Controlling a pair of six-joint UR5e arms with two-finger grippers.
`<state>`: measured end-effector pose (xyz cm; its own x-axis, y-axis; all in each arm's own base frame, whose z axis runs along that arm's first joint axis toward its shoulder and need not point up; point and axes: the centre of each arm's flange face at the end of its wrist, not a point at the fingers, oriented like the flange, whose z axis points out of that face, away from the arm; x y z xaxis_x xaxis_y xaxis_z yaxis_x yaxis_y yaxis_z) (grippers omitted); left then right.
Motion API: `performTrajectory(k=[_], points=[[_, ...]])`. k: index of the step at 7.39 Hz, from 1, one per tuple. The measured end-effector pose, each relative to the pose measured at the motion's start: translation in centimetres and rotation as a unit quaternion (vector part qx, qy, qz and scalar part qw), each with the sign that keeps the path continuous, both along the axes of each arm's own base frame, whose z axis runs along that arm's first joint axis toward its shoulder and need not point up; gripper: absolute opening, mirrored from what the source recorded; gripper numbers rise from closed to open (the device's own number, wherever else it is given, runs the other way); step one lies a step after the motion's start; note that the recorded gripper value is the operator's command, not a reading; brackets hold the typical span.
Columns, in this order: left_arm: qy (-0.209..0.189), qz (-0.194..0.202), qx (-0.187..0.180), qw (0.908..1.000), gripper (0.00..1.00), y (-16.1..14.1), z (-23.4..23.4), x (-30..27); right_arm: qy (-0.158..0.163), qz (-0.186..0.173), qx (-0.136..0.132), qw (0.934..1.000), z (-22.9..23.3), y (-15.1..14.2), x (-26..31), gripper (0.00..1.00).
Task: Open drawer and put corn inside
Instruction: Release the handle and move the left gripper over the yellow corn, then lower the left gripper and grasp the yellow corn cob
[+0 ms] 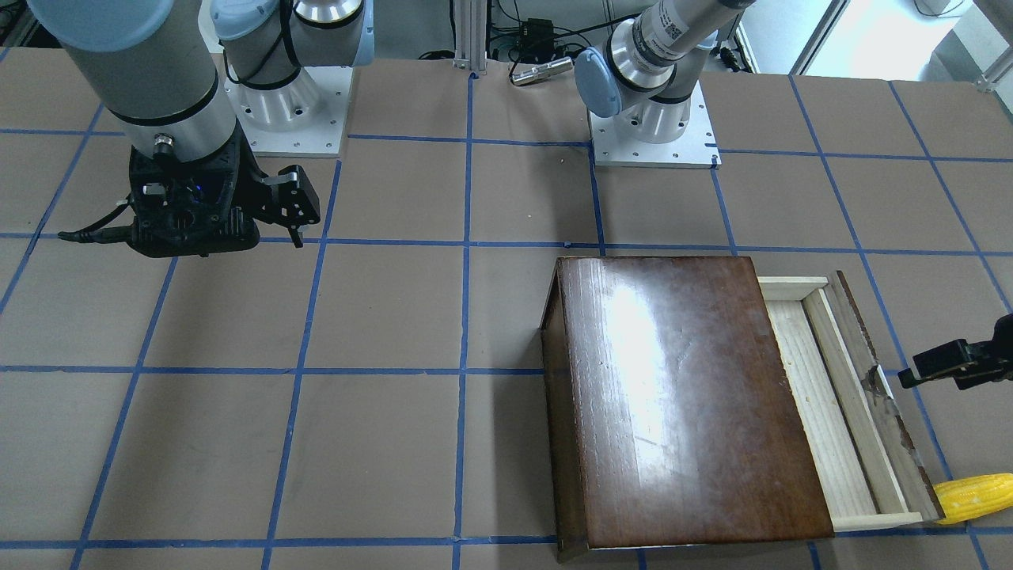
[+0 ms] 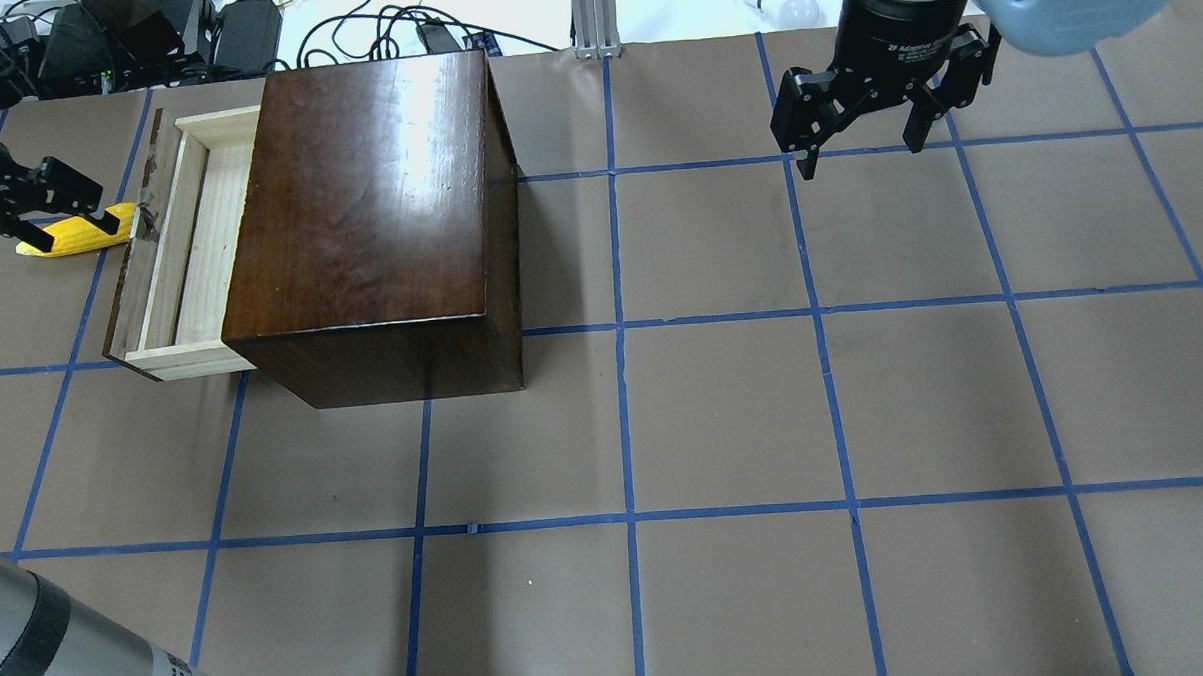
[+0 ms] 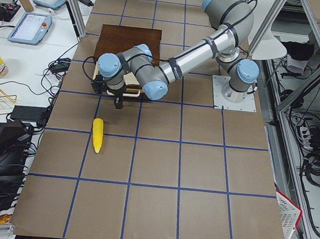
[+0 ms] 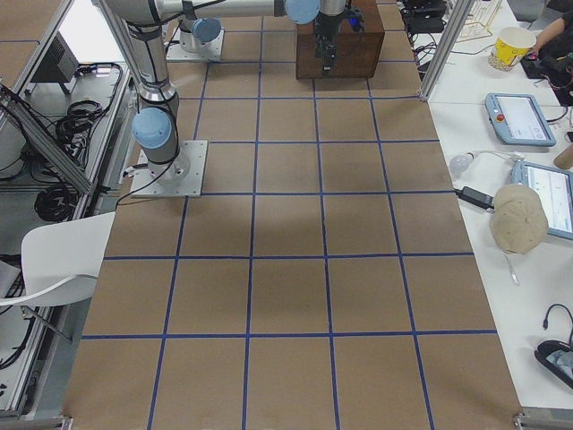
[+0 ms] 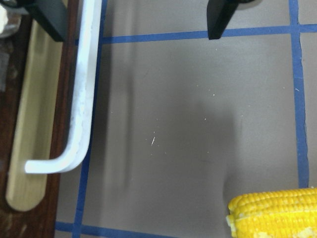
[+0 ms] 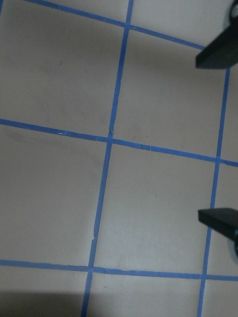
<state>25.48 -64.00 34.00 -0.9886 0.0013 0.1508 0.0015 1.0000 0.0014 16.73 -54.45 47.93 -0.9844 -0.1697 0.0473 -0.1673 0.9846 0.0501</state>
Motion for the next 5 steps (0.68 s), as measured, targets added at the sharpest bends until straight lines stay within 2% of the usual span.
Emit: performTrajectory(k=[1, 3, 5], points=[[-0.026, -0.044, -0.009, 0.9987, 1.0, -0.8, 1.4, 1.1, 0.0, 0.0, 0.0, 1.0, 0.0, 0.0, 0.0, 1.0], [-0.065, -0.13, -0.016, 0.9892, 1.0, -2.1, 3.0, 2.8, 0.0, 0.0, 0.0, 1.0, 0.0, 0.0, 0.0, 1.0], [-0.082, -0.231, -0.02, 0.9693, 1.0, -3.1, 2.1, 3.9, 0.0, 0.0, 0.0, 1.0, 0.0, 0.0, 0.0, 1.0]])
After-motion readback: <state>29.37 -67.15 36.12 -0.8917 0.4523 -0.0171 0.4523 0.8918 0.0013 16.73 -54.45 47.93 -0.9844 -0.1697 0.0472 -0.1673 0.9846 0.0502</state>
